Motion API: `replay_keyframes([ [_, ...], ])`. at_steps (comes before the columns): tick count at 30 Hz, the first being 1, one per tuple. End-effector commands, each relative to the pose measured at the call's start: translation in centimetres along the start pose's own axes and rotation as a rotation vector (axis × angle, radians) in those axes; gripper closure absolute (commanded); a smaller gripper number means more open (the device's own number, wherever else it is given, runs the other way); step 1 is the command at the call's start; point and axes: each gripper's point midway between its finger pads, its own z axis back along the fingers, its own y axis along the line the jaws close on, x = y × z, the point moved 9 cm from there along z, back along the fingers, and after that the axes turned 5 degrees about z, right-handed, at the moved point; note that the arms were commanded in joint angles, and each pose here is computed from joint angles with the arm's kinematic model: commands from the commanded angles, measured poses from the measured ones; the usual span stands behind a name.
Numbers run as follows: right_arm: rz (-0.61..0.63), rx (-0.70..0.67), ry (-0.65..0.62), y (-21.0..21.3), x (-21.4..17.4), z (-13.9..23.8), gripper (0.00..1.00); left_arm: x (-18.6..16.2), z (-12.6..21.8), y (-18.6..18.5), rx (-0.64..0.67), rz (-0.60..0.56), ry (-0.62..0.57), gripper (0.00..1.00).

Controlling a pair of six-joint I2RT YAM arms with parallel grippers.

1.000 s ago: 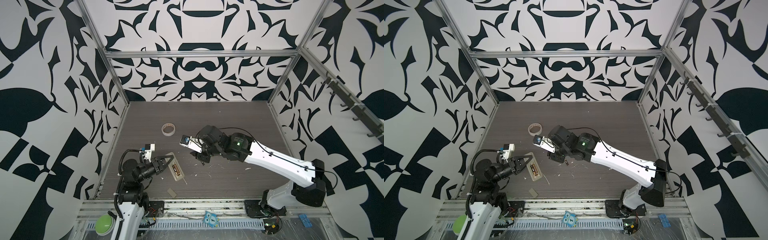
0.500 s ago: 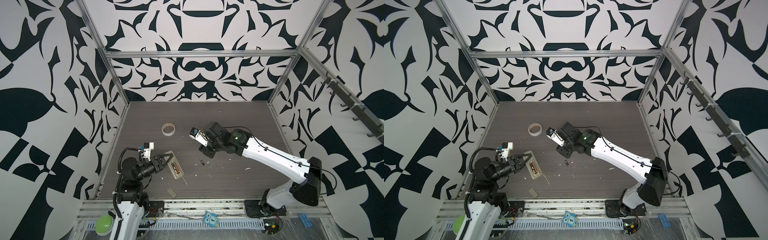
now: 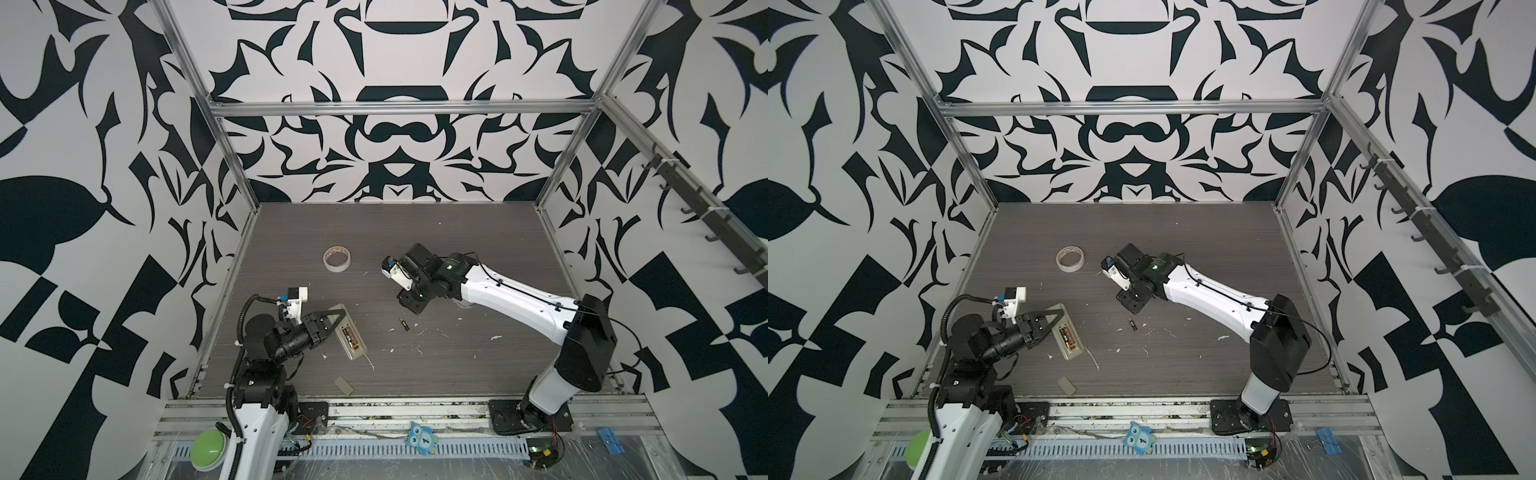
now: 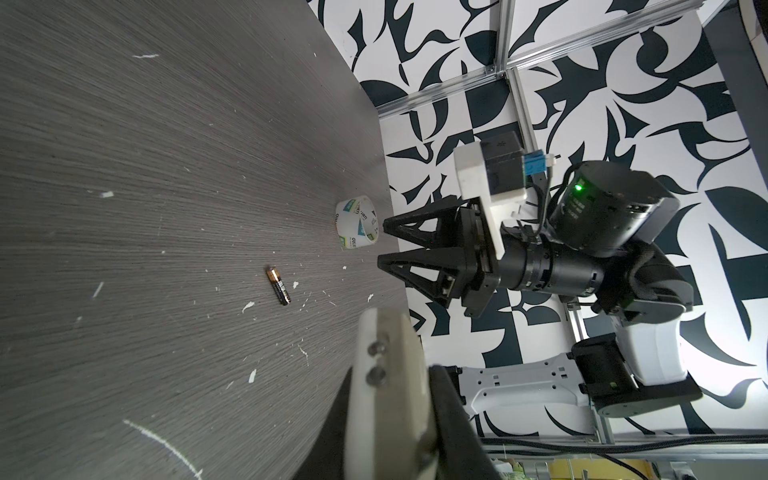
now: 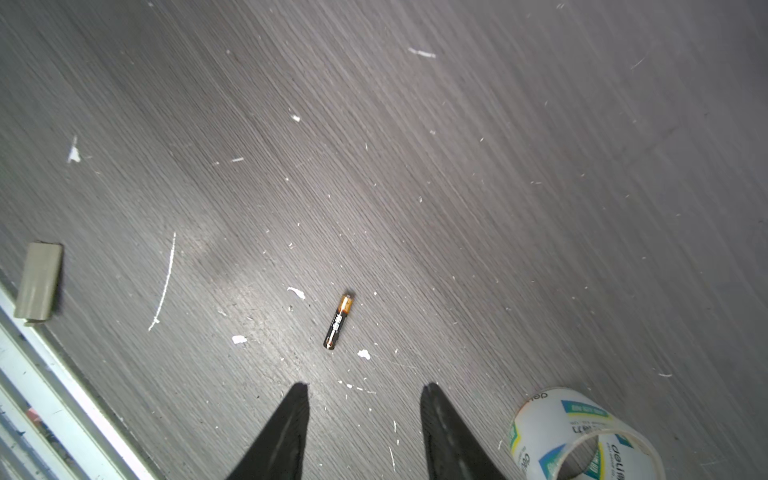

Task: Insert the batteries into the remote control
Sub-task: 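Lift the right gripper off the remote and move it toward the loose battery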

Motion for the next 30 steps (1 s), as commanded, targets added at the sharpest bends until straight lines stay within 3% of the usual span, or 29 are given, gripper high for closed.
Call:
replay_keyframes([
  [1, -0.043, 0.02, -0.008, -0.4, -0.1, -0.3, 0.46, 0.2, 0.3, -1.4, -0.019, -0.055, -0.009, 1.0],
  [10, -0.078, 0.057, 0.014, -0.4, -0.2, -2.2, 0.39, 0.0, 0.5, -1.7, -0.034, -0.077, -0.011, 1.0],
  [30, -0.104, 0.052, 0.124, -0.7, 0.0, -6.8, 0.45, -0.1, 0.5, -1.7, -0.037, -0.089, -0.016, 1.0],
])
